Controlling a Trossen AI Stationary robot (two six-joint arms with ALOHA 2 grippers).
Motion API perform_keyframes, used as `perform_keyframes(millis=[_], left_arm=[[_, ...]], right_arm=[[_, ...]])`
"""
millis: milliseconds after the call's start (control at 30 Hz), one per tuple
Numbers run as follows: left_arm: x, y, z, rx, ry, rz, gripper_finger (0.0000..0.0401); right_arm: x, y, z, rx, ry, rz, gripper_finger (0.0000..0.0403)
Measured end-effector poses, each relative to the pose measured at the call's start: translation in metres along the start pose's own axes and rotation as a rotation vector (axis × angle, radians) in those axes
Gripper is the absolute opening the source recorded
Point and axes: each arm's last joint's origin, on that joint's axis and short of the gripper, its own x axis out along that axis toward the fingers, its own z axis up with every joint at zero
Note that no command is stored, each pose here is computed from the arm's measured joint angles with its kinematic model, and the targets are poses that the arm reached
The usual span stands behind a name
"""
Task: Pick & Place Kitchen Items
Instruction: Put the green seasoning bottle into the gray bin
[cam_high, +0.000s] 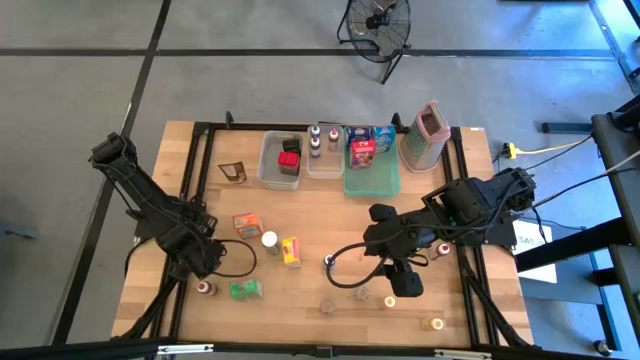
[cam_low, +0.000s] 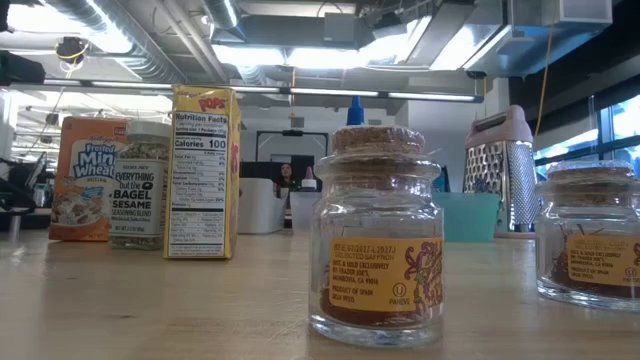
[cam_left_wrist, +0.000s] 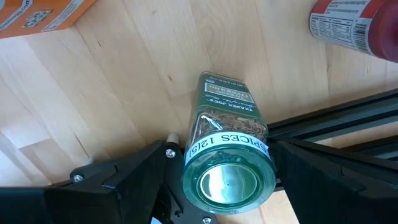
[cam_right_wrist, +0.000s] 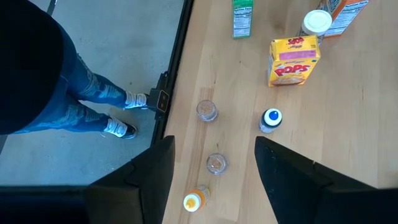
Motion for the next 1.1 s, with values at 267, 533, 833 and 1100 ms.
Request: perform_keyframes(millis=[267, 533, 833, 1100], left_arm=[[0.000, 0.000, 0.000, -0.001, 0.005, -0.005, 0.0294], [0.000, 0.000, -0.001, -0.010, 0.012, -0.016, 0.0294], [0.010, 0.000, -0.001, -0.062, 0.030, -0.030, 0.0293], [0.021, 0.001, -0.004, -0.063, 0.058, -0.046, 0.0292]], right_arm=[[0.000, 0.000, 0.000, 0.000, 0.000, 0.000, 0.0224], [0.000, 0.000, 0.000, 0.000, 0.000, 0.000, 0.0224], [0.000, 0.000, 0.000, -0.002, 0.000, 0.000, 0.0224], [0.000, 0.000, 0.000, -0.002, -0.002, 0.000, 0.0224]])
